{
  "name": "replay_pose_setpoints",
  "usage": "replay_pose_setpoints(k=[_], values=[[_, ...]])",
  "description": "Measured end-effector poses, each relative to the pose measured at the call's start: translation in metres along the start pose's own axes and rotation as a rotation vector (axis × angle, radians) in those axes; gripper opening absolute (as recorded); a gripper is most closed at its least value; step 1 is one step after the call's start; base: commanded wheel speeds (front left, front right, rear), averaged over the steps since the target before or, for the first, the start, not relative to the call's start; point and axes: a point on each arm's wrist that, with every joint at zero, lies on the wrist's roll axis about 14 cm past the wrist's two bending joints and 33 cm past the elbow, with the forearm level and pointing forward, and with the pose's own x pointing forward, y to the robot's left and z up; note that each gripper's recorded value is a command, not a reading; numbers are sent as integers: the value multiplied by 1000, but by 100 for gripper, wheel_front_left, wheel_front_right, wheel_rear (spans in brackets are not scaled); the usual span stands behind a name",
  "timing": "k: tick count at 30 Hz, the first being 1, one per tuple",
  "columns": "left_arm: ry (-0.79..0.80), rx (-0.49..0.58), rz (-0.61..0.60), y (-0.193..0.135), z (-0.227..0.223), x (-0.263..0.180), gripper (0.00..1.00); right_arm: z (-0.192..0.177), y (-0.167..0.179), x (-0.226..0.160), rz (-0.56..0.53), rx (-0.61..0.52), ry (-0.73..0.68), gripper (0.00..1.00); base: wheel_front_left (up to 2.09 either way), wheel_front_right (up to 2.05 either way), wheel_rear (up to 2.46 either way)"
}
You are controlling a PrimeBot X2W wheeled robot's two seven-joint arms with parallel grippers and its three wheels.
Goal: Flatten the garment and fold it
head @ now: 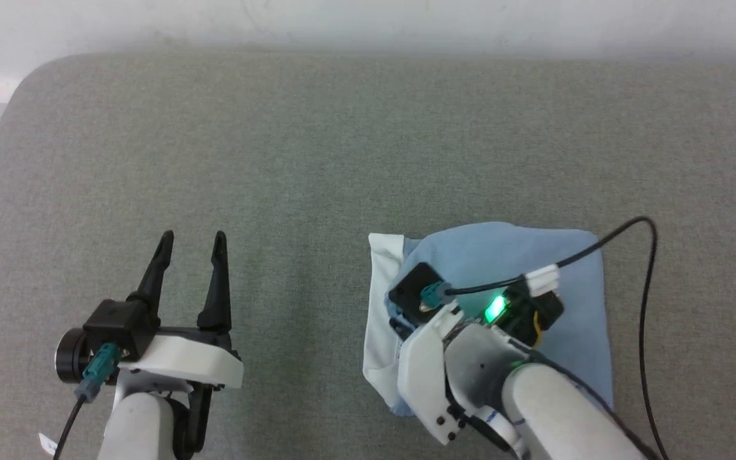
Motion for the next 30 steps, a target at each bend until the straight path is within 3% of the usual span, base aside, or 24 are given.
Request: replay_pose_setpoints(k=[2,3,4,5,6,9,12,16,20,25,30], values=[[-1,0,2,1,0,1,100,-13,7,8,26,-3,44,0,0,0,0],[1,0,3,1,0,1,100,-18,8,11,37,5,63,10,0,0,0],[3,-1,5,1,-1,1,100,-22,10,13,45,5,74,37,0,0,0],[5,-1,5,1,-2,1,100,-25,12,15,51,0,83,84,0,0,0],[6,-2,5,1,-2,1,100,-27,14,16,59,9,91,100,0,0,0],[5,-4,2,0,-2,2,100,-31,16,16,74,34,99,100,0,0,0],[1,-7,-2,-2,-1,3,100,-13,16,11,85,67,17,100,0,0,0],[-7,-11,-7,-4,1,5,100,50,1,-12,65,131,-283,100,0,0,0],[-19,-14,-18,-8,4,8,100,96,-54,-59,-94,211,-614,100,0,0,0],[-26,-17,-26,-11,6,11,100,75,-128,-111,-364,320,-791,100,0,0,0],[-27,-19,-32,-14,6,12,100,14,-166,-122,-521,439,-711,100,0,0,0]])
